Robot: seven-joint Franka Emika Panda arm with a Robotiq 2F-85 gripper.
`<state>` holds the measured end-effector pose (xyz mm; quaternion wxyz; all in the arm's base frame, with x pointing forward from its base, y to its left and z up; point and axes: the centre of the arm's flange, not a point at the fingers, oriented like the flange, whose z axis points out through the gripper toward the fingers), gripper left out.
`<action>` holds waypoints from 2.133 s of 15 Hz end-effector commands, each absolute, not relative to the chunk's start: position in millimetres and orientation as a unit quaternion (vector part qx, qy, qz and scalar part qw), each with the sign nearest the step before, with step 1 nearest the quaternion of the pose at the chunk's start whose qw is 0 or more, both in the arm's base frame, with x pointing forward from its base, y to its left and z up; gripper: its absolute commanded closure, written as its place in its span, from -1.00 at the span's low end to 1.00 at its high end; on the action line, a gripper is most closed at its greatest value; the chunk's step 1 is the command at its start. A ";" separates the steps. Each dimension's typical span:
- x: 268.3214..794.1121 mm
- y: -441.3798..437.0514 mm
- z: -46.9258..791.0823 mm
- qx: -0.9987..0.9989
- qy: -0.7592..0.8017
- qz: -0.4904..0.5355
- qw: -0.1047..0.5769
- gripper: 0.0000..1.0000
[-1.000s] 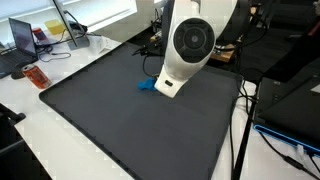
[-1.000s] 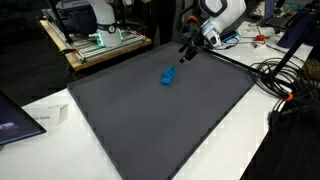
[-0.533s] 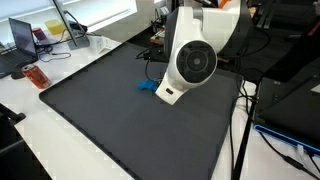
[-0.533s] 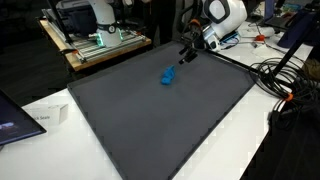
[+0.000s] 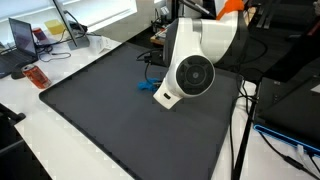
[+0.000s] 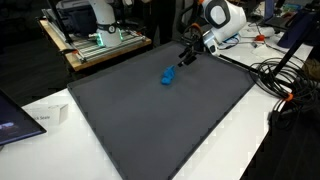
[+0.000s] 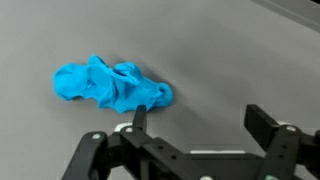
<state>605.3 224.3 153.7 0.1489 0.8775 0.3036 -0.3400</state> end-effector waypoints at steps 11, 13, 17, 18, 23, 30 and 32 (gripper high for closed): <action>625.3 179.6 154.5 0.888 0.263 -0.325 0.191 -1.00; 631.4 166.7 155.9 0.898 0.248 -0.320 0.174 -1.00; 641.4 138.8 163.0 0.915 0.210 -0.318 0.131 -1.00; 642.8 130.4 164.4 0.921 0.199 -0.316 0.114 -1.00; 647.1 96.8 169.9 0.945 0.125 -0.301 0.039 -1.00; 644.7 53.4 171.3 0.967 0.028 -0.247 -0.049 -1.00; 642.5 44.4 169.7 0.969 0.009 -0.235 -0.070 -1.00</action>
